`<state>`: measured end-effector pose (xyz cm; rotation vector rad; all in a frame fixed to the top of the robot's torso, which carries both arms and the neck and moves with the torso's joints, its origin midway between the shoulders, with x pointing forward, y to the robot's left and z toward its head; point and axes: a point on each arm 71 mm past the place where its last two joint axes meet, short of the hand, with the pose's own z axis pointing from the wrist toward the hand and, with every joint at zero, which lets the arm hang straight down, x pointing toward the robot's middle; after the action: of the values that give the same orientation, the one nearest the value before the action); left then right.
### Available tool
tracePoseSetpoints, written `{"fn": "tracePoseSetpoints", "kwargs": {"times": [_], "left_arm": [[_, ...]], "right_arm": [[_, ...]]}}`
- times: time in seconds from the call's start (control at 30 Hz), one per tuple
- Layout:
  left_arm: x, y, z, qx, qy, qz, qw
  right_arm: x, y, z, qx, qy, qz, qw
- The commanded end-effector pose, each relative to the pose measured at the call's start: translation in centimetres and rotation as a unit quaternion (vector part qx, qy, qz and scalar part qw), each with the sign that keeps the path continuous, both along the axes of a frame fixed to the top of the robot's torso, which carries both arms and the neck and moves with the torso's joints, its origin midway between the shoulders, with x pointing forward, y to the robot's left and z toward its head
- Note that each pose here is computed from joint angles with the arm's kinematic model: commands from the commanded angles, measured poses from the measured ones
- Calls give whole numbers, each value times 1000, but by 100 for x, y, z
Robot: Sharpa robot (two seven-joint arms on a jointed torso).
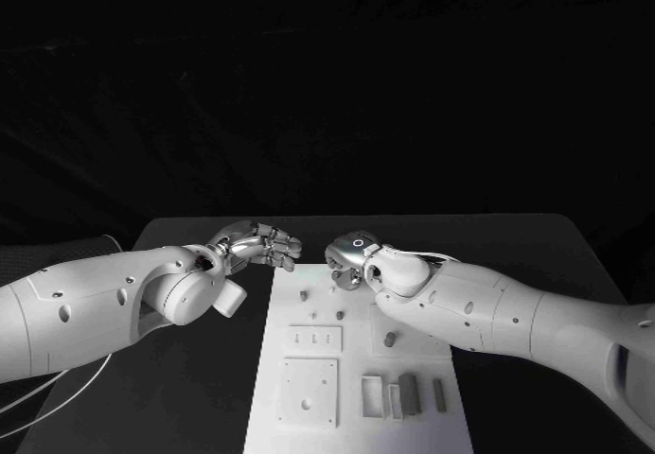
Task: Assemble the parts on the task board
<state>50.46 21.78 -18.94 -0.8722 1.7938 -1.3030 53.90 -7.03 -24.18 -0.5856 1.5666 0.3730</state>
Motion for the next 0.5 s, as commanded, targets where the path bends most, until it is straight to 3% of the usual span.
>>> {"fn": "tracePoseSetpoints", "kwargs": {"times": [0.03,0.27,0.5], "left_arm": [[-1,-16,16,-3,-3,-3,1000],[9,36,19,-2,-6,4,1000],[23,118,25,-6,-10,5,1000]], "right_arm": [[-2,-8,0,4,0,-2,1000],[-43,-157,55,20,-1,-7,1000],[-99,-388,399,61,-3,-11,998]]}}
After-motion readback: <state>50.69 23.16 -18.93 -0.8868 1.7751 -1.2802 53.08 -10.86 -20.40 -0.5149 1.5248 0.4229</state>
